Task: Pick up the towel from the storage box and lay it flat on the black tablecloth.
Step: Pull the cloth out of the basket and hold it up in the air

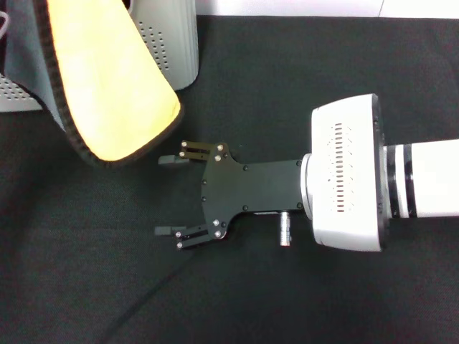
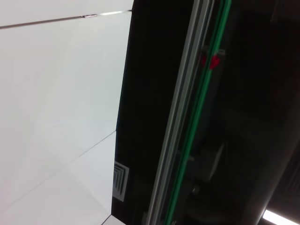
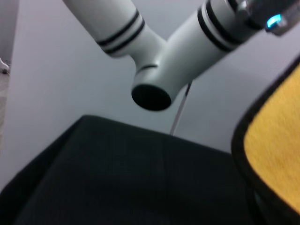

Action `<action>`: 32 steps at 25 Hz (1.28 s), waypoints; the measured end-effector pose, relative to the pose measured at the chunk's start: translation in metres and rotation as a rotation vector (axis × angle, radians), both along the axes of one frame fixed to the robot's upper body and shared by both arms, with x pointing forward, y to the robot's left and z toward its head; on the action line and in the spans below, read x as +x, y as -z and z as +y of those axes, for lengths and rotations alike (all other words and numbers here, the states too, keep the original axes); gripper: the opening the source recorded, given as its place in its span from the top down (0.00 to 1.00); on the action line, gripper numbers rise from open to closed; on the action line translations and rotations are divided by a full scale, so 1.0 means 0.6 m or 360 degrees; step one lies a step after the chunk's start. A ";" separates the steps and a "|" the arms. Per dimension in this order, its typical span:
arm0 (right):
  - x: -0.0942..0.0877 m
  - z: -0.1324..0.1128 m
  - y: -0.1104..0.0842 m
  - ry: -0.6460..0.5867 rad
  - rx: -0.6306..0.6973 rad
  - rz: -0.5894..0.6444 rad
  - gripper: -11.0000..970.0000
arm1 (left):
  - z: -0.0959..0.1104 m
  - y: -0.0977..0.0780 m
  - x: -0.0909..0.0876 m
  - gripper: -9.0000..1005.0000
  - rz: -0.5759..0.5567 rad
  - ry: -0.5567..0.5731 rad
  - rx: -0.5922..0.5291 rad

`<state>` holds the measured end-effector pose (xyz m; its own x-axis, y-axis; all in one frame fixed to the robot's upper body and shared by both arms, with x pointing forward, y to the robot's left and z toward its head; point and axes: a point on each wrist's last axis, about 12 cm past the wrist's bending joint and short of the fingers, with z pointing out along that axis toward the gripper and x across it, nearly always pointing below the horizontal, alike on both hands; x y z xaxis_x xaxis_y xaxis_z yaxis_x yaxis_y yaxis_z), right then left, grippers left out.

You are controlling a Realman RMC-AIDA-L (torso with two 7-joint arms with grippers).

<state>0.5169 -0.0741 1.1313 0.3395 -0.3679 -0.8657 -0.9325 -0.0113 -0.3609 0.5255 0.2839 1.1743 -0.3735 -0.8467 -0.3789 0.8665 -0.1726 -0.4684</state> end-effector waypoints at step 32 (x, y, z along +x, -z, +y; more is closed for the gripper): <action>-0.030 -0.009 0.028 0.0396 0.0022 -0.0456 0.10 | 0.007 0.031 -0.015 0.98 0.0109 -0.0076 -0.0045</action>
<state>0.4989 -0.0798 1.1143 0.4702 -0.4584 -0.7541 -0.7673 0.2098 -0.6060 0.5166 0.2882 1.1554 -0.3567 -0.8742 -0.3294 0.8401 -0.1459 -0.5224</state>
